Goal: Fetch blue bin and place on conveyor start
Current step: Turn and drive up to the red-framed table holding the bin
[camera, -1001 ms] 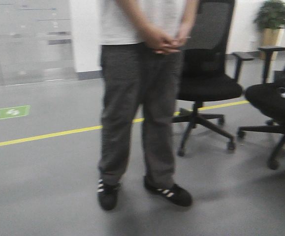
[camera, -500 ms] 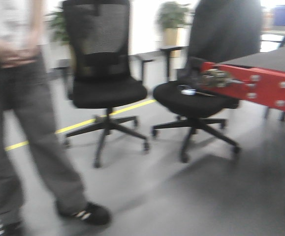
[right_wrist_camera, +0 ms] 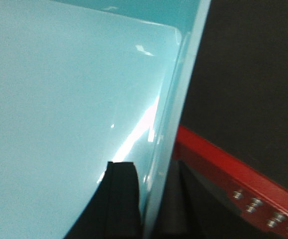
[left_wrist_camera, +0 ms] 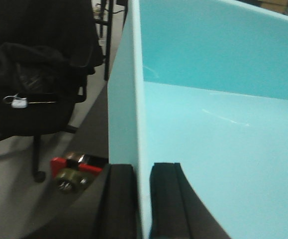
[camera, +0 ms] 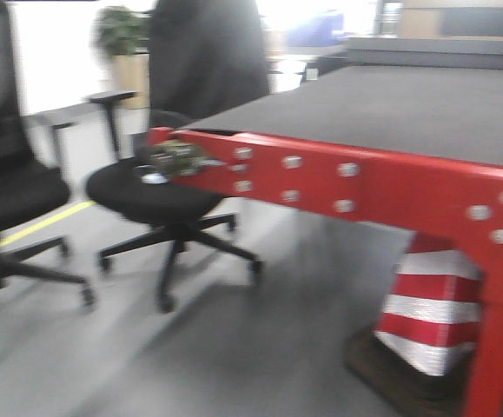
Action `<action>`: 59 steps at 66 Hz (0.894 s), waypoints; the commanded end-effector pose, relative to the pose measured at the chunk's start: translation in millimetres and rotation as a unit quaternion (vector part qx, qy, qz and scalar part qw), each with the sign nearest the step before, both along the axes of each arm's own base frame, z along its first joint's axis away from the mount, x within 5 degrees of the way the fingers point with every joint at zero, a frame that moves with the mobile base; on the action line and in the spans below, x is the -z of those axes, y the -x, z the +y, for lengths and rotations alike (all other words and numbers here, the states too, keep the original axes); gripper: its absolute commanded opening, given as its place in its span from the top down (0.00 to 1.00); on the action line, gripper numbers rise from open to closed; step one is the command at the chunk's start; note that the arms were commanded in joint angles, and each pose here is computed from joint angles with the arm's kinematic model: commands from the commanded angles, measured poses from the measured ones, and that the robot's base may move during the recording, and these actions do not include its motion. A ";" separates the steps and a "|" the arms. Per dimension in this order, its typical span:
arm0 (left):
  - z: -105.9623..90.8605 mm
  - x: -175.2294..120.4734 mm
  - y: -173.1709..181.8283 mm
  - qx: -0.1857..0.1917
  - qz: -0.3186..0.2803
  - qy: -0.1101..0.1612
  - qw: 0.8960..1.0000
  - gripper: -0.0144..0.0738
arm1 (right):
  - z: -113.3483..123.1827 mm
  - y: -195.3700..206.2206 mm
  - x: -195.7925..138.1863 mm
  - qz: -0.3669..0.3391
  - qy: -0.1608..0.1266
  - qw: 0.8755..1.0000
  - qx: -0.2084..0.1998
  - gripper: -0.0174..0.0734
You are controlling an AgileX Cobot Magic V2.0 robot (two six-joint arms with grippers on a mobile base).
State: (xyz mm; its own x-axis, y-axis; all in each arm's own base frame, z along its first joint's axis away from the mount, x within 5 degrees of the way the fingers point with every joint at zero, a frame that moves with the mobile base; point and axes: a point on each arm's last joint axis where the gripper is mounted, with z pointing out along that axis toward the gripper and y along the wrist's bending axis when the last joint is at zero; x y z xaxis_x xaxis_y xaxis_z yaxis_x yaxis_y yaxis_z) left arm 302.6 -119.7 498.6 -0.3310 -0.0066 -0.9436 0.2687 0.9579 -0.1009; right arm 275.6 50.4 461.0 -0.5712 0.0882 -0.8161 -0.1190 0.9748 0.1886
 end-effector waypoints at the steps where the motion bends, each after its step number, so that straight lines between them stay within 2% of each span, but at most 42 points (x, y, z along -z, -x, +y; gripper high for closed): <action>1: -0.3 -15.6 5.9 0.008 -0.046 0.028 0.999 0.96 | -2.6 2.1 -5.8 -0.020 0.019 1.000 -0.002 0.98; 59: -0.3 -15.6 5.9 0.008 -0.046 0.028 0.999 0.96 | -2.6 2.1 -5.8 -0.020 0.019 1.000 -0.002 0.98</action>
State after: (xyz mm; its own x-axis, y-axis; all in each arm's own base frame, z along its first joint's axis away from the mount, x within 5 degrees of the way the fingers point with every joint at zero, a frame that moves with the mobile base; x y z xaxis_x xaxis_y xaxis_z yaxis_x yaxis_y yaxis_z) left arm 302.6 -119.7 498.7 -0.3304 -0.0068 -0.9438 0.2688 0.9579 -0.1010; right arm 275.6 50.2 461.0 -0.5709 0.0870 -0.8164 -0.1183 0.9753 0.1866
